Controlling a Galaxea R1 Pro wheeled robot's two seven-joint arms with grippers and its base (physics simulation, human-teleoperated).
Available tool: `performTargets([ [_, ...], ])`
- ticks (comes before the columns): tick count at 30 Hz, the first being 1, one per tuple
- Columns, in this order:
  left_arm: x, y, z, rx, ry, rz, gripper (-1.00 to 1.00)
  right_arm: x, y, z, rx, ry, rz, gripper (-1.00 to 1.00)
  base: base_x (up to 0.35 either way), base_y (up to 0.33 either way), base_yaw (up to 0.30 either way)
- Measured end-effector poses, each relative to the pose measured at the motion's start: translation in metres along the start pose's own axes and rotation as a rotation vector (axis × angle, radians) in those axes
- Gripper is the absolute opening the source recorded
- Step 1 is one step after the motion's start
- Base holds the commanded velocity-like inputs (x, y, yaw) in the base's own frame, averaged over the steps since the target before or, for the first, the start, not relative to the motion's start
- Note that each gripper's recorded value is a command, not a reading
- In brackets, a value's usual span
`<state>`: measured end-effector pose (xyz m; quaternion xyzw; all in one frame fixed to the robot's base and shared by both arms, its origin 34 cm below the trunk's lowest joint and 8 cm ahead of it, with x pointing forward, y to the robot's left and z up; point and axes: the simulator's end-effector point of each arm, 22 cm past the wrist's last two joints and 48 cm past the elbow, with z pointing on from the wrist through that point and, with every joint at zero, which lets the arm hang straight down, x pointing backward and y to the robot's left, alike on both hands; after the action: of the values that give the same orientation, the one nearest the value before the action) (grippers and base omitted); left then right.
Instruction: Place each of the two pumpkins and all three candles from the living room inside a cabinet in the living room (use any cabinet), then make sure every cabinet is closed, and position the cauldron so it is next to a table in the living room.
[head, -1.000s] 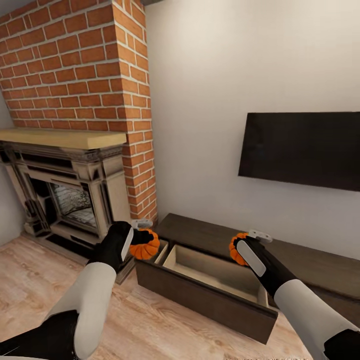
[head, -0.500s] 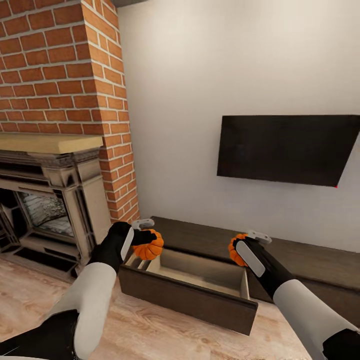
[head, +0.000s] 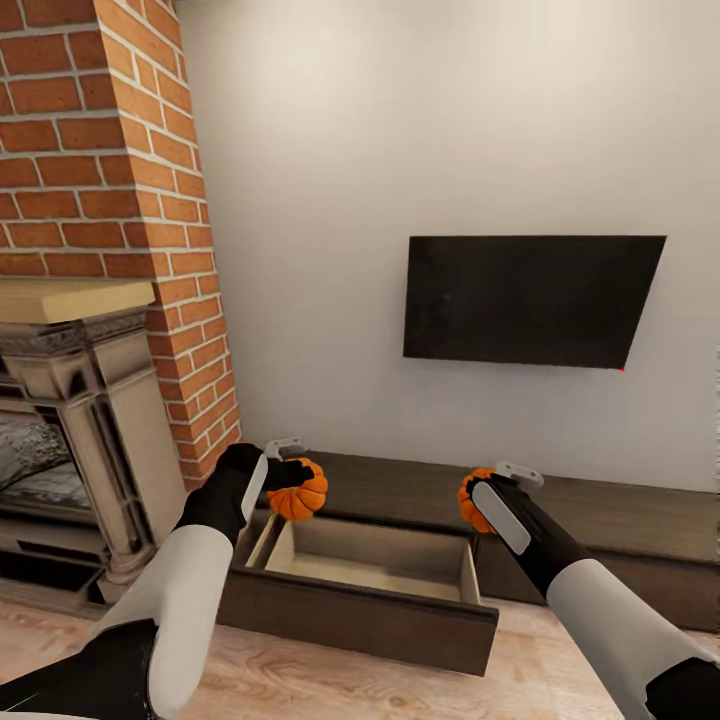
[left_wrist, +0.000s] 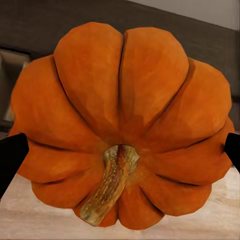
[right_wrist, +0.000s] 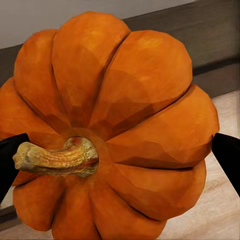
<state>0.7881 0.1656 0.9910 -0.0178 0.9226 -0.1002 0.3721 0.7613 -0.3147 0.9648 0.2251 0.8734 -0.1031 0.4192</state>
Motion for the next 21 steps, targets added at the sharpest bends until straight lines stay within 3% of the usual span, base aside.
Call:
performTargets([
  [10,-0.005,-0.002,-0.005,0.003,-0.012,0.003,-1.0,0.0,0.0,-0.003,-0.002,0.001,0.001,-1.0,0.233,0.245,-0.237],
  [21,-0.01,-0.004,-0.012,0.004,-0.024,0.006,-1.0,0.004,0.014,-0.011,-0.022,0.008,0.004,-1.0,0.201,0.28,-0.213],
])
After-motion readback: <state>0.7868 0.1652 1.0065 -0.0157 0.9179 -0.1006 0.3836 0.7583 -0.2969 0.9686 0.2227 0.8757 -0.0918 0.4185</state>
